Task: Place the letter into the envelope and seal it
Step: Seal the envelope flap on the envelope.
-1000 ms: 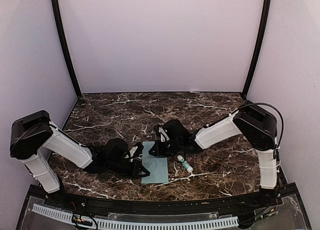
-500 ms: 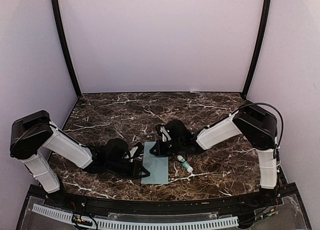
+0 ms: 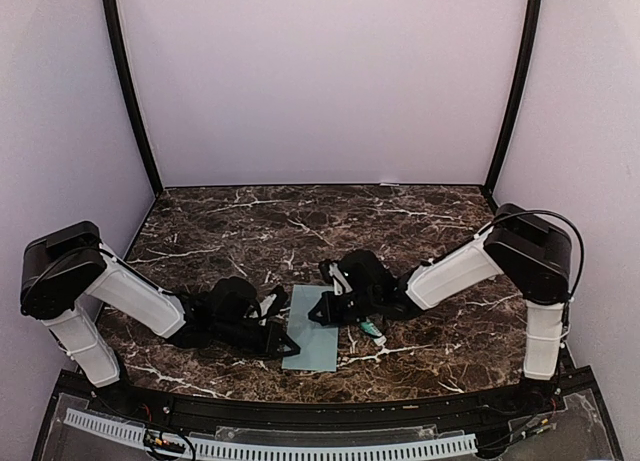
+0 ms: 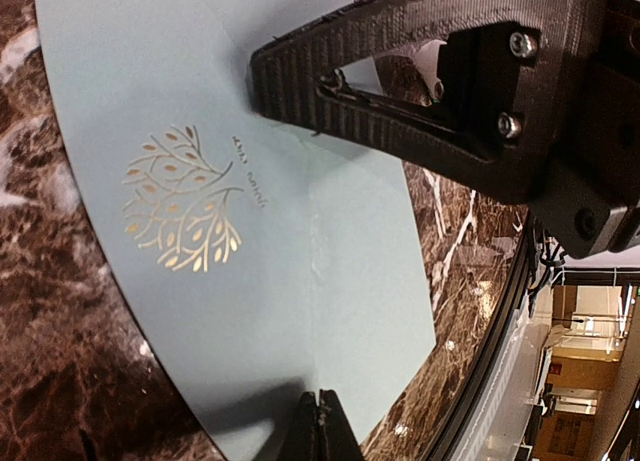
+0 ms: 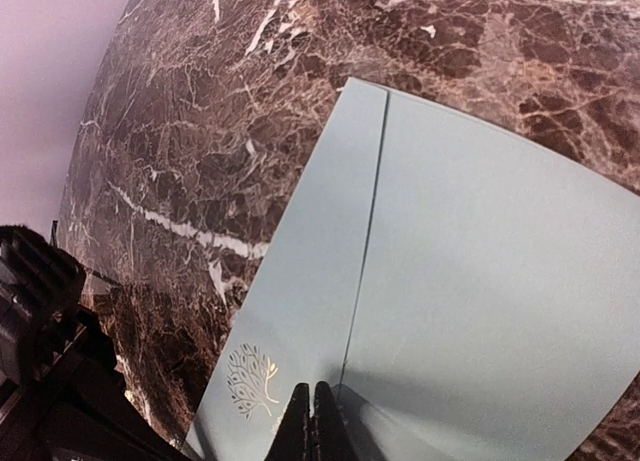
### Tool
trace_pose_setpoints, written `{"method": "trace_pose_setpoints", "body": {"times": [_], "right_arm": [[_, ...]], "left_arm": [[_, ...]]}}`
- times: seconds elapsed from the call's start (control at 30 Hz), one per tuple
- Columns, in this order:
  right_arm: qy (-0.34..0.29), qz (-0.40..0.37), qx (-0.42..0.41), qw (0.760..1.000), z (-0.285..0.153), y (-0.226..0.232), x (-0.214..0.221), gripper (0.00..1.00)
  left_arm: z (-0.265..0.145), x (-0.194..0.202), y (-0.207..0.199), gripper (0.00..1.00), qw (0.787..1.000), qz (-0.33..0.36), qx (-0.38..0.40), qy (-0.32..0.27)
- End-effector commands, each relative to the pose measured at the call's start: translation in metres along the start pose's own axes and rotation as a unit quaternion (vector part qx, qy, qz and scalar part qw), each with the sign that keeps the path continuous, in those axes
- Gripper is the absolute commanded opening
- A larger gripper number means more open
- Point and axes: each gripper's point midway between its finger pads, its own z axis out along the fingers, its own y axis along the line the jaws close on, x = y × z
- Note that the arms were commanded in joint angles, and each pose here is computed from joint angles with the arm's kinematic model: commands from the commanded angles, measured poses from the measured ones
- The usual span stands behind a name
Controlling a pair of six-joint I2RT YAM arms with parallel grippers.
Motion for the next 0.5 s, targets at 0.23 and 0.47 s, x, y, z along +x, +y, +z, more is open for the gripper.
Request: {"method": "trace_pose_setpoints", "body": {"times": [0.23,0.47], "right_arm": [[0.068,0.009,0.034,0.997,0.003,-0.015,0.054,0.0],[0.08,0.002,0.025,0.996,0.005,-0.003,0.065,0.0]], "left_arm": [[0.0,0.023,0.027,0.0,0.998,-0.015,-0.048,0.034],[-0.001,0.023,0.027,0.0,0.998,-0.015,-0.05,0.033]]}}
